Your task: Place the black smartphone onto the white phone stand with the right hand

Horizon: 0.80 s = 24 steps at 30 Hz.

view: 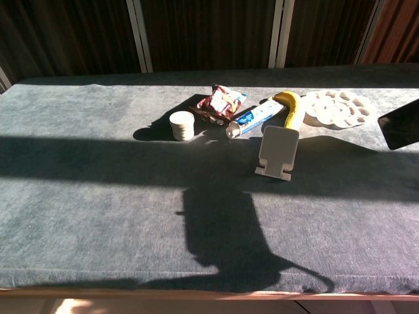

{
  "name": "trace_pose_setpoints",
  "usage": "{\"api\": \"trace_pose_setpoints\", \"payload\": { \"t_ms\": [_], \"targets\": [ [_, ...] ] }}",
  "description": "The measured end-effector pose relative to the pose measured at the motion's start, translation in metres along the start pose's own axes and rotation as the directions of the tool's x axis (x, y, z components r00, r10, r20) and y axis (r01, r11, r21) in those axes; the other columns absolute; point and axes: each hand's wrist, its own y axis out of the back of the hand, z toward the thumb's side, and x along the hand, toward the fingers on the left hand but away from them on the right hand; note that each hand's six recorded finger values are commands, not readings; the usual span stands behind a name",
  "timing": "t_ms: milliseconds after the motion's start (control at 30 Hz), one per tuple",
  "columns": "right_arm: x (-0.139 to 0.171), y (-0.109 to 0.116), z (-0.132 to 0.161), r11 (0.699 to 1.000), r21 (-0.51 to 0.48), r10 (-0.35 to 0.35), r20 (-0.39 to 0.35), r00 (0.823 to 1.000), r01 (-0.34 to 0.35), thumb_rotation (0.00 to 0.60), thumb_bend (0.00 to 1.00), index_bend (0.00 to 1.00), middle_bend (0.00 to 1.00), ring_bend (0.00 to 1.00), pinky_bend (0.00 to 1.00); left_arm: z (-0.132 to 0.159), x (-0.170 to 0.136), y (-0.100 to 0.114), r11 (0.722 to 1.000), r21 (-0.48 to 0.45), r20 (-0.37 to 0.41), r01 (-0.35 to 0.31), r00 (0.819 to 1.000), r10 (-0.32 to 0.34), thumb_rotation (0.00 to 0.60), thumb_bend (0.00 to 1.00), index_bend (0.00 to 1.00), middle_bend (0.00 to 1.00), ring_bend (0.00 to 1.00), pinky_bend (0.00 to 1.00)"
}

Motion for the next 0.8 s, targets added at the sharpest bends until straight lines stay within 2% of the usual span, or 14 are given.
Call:
{"api": "trace_pose_setpoints", "payload": {
  "t_ms": [133, 333, 500, 633, 800],
  "targets": [
    [-0.001, 0.007, 0.003, 1.0, -0.015, -0.026, -0.01, 1.0, 0.026, 0.6, 0.32, 0.95, 0.65, 0.43, 0.28, -0.001, 0.0, 0.0, 1.0, -0.001, -0.001, 0.0, 1.0, 0.0, 0.6, 0.4, 0.0, 0.0, 0.0, 0.0],
    [-0.002, 0.027, 0.002, 0.994, -0.036, -0.104, -0.029, 0.994, 0.103, 0.6, 0.32, 0.95, 0.65, 0.43, 0.28, -0.001, 0.0, 0.0, 1.0, 0.0, -0.003, 0.001, 1.0, -0.001, 0.6, 0.4, 0.0, 0.0, 0.0, 0.0],
    [-0.002, 0.045, -0.001, 0.982, -0.012, -0.189, -0.092, 0.978, 0.189, 0.6, 0.32, 0.95, 0.65, 0.42, 0.27, -0.002, 0.001, 0.0, 1.0, 0.002, -0.006, 0.002, 1.0, -0.002, 0.6, 0.4, 0.0, 0.0, 0.0, 0.0],
    [0.002, 0.064, -0.005, 0.958, 0.05, -0.271, -0.18, 0.946, 0.284, 0.6, 0.32, 0.95, 0.65, 0.41, 0.25, -0.003, 0.002, 0.0, 1.0, 0.004, -0.013, -0.001, 1.0, 0.001, 0.6, 0.4, 0.0, 0.0, 0.0, 0.0],
    [0.011, 0.093, -0.01, 0.905, 0.14, -0.347, -0.308, 0.886, 0.403, 0.6, 0.32, 0.95, 0.65, 0.41, 0.25, -0.005, 0.004, 0.0, 1.0, 0.005, -0.028, -0.002, 1.0, 0.002, 0.6, 0.4, 0.0, 0.0, 0.0, 0.0]
  ]
}}
